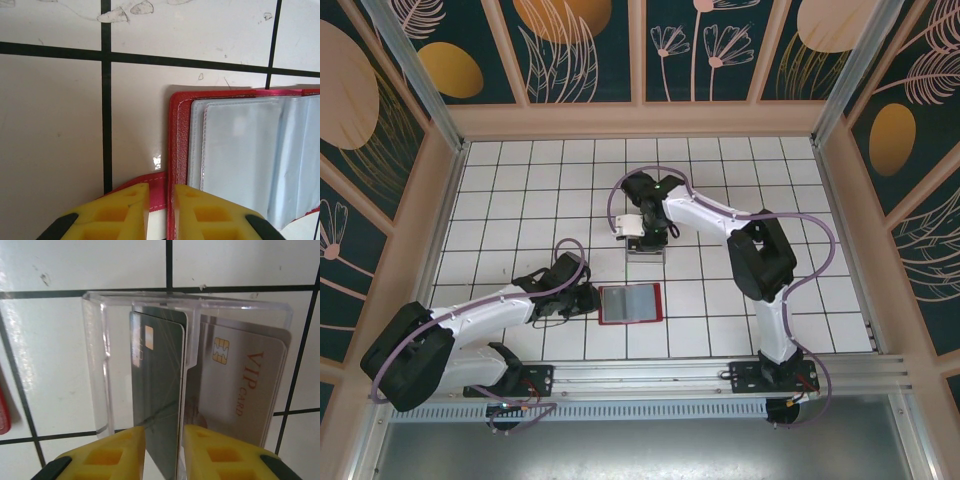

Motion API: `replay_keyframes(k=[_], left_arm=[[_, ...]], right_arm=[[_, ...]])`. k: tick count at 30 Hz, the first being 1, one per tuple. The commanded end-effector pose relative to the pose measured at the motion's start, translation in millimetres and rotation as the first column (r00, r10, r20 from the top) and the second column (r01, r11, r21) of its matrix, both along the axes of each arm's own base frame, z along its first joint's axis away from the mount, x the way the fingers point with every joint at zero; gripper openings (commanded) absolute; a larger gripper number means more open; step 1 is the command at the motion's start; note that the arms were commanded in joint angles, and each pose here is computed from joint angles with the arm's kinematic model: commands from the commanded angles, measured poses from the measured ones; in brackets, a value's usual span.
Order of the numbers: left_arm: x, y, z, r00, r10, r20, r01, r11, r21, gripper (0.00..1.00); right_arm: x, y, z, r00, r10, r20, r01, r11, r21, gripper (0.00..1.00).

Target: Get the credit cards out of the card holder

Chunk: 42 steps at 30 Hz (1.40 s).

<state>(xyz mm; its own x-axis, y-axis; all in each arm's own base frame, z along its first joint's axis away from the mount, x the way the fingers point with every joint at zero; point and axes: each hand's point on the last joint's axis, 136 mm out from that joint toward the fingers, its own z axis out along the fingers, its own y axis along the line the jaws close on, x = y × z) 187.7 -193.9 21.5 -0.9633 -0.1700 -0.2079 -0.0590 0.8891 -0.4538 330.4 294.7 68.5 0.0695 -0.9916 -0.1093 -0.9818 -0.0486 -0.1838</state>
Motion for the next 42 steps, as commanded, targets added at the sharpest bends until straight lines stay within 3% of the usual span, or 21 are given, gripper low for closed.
replay_keyframes(k=[1,9,14,19,22,26,31,33,38,42], left_arm=[[-2.7,2.7,-1.3,1.0,-0.005,-0.003,0.005,1.0,0.014,0.22],[-0.2,3.8,1.4,1.0,0.0,0.006,0.0,1.0,0.023,0.21],[2.3,1.6,7.7,1.0,0.005,0.02,-0.005,1.0,0.008,0.22],[6.5,0.6,13.1,0.999,0.011,0.039,-0.011,1.0,0.004,0.22],[11.8,-1.2,19.8,0.998,0.015,0.064,-0.015,1.0,-0.002,0.22],[18.3,0.7,24.8,0.996,0.016,0.089,-0.018,1.0,0.02,0.22],[24.2,0.3,26.7,0.994,0.034,0.108,-0.035,0.999,0.008,0.24],[26.2,1.1,27.7,0.992,0.043,0.115,-0.043,0.999,0.002,0.24],[34.4,10.6,28.2,0.99,0.065,0.126,-0.067,0.998,0.007,0.25],[41.5,18.7,27.8,0.988,0.089,0.124,-0.087,0.996,-0.021,0.26]], right_arm=[[13.1,0.4,26.3,0.992,-0.012,0.123,0.009,1.0,0.026,0.28],[9.6,0.7,45.8,0.979,-0.048,0.201,0.038,0.998,0.05,0.28],[-5.1,5.3,56.0,0.978,-0.144,0.148,0.127,0.985,0.118,0.28],[-25.6,15.1,67.4,0.955,-0.294,0.045,0.274,0.928,0.253,0.31],[-29.0,19.6,75.0,0.895,-0.446,-0.021,0.425,0.835,0.349,0.33],[-38.0,26.3,77.7,0.775,-0.614,-0.148,0.61,0.667,0.429,0.35],[-59.8,38.7,68.2,0.566,-0.753,-0.336,0.81,0.431,0.398,0.31],[-70.0,42.9,61.3,0.498,-0.787,-0.364,0.855,0.375,0.358,0.29],[-90.2,42.5,50.4,0.401,-0.859,-0.318,0.901,0.308,0.306,0.27],[-109.8,46.1,46.2,0.371,-0.854,-0.364,0.921,0.287,0.264,0.27]])
